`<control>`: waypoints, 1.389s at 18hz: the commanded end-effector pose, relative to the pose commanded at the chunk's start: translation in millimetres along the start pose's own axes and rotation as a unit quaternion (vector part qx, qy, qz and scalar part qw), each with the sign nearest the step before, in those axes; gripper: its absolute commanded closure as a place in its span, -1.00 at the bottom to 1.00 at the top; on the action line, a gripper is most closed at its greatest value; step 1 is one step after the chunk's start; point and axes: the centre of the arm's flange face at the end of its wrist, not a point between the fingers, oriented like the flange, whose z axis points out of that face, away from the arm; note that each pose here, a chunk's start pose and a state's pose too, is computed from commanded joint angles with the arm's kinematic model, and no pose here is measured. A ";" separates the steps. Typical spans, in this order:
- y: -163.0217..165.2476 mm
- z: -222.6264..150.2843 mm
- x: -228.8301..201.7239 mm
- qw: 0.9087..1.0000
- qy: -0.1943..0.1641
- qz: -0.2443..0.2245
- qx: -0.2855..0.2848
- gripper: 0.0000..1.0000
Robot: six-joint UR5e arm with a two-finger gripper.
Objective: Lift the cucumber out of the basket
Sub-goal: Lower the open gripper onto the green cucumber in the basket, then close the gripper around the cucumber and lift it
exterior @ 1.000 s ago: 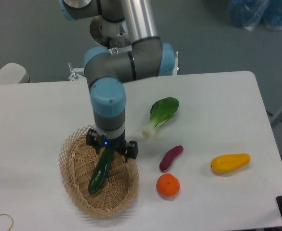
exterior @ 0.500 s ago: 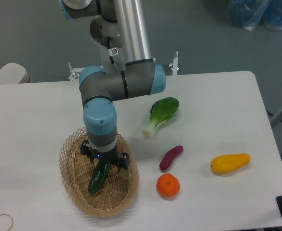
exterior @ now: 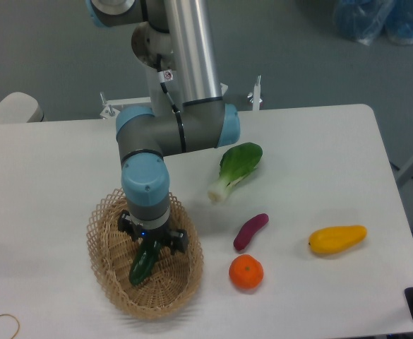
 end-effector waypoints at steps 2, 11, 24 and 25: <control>-1.7 5.8 6.6 1.000 0.003 0.005 -0.004 -1.00; 1.5 7.0 10.5 1.000 0.004 0.004 -0.007 -0.29; -1.8 -17.1 -0.6 1.000 -0.019 0.006 0.007 0.37; -3.9 -25.7 -4.8 1.000 -0.023 0.005 0.014 0.37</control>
